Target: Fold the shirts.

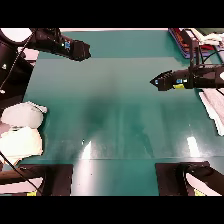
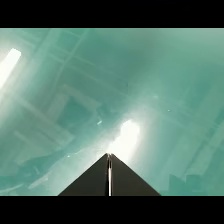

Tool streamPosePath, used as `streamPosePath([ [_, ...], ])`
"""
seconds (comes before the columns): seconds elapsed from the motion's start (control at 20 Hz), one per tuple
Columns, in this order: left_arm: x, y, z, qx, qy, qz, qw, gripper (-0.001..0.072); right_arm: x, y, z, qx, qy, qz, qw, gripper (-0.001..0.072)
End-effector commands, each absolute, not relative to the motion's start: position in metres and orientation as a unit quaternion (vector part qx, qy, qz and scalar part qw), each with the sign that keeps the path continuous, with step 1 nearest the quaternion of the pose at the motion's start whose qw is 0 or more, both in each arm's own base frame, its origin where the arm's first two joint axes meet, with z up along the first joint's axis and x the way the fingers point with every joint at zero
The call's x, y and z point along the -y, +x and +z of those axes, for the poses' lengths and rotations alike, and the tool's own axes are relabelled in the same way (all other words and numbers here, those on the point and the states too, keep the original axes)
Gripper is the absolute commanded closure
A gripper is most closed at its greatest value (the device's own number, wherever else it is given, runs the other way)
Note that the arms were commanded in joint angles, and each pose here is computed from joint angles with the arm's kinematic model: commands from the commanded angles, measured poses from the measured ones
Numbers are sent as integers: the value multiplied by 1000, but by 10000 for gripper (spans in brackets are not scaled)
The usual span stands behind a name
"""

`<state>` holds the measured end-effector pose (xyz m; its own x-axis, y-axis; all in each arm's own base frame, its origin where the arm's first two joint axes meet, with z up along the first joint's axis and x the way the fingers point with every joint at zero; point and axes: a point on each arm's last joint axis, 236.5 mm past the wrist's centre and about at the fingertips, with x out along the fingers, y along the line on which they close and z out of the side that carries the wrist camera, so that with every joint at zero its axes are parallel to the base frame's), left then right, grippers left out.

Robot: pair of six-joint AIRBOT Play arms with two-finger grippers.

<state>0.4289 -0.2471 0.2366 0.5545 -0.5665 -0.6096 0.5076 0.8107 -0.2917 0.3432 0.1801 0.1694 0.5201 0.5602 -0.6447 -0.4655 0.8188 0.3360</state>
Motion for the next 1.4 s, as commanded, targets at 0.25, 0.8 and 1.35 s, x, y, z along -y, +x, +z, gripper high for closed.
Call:
streamPosePath([
  [0.25, 247, 429, 236, -360, -41, -305, 880, 679, -181, 346, 172, -383, 62, 294, 873, 697],
  [0.8, 194, 449, 262, -309, 0, -246, 919, 680, -181, 345, 172, -384, 61, 294, 873, 698],
  [1.35, -92, 315, 55, -601, -29, 84, 795, 65, -181, 347, 172, -382, 62, 293, 874, 697],
])
